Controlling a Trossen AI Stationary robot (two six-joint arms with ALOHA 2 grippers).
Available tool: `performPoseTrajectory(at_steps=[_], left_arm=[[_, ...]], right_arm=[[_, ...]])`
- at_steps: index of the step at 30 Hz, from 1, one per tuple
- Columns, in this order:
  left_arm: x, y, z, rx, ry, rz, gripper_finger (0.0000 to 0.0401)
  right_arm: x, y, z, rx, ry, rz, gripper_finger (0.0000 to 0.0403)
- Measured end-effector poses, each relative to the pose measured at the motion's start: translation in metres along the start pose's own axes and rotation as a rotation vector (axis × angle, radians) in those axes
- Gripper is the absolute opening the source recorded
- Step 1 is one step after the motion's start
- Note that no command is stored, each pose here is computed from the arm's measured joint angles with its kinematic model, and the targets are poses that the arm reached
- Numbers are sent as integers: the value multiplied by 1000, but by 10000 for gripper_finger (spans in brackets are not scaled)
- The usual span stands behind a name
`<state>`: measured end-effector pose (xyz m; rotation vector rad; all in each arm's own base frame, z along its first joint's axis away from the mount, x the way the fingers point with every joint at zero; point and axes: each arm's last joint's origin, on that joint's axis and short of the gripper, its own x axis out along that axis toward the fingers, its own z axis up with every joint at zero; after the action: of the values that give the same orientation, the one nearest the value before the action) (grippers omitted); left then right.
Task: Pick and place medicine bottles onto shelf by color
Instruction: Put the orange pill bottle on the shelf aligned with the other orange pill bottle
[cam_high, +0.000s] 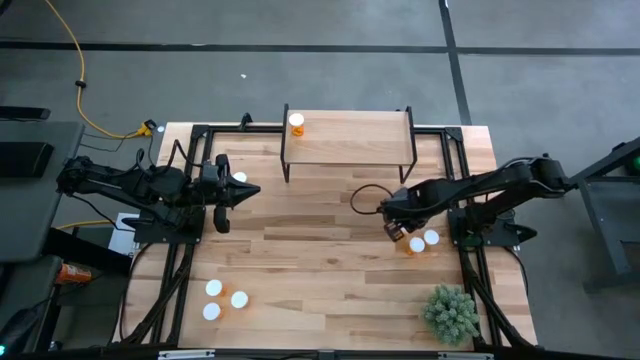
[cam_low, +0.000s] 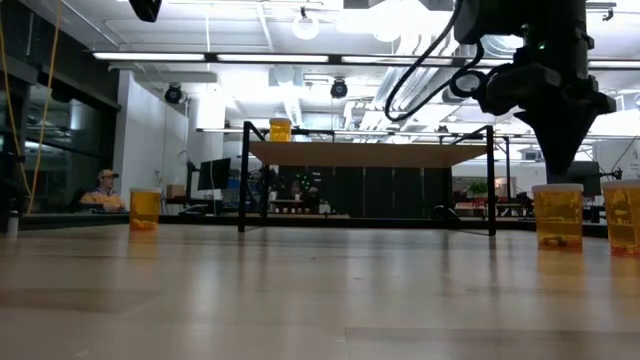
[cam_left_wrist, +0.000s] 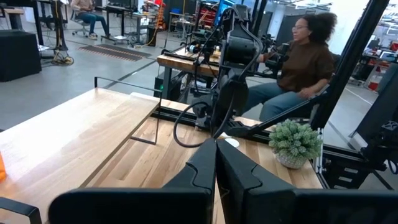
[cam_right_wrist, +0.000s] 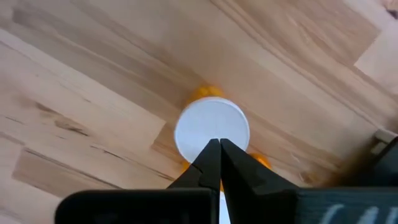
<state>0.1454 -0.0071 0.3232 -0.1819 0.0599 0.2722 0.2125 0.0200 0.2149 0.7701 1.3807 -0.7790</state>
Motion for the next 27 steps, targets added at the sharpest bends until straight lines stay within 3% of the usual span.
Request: performPoseTrajectory(at_steps=[14,18,27], left_arm=[[0,0,0,16,0,1,0],[0,0,0,15,0,1,0],[0,0,0,15,0,-2,0]], right_arm=[[-4,4,-1,-101,43,106,15],[-7,4,-1,-114,48,138,68],[-22,-4,-4,-114,-8,197,243]])
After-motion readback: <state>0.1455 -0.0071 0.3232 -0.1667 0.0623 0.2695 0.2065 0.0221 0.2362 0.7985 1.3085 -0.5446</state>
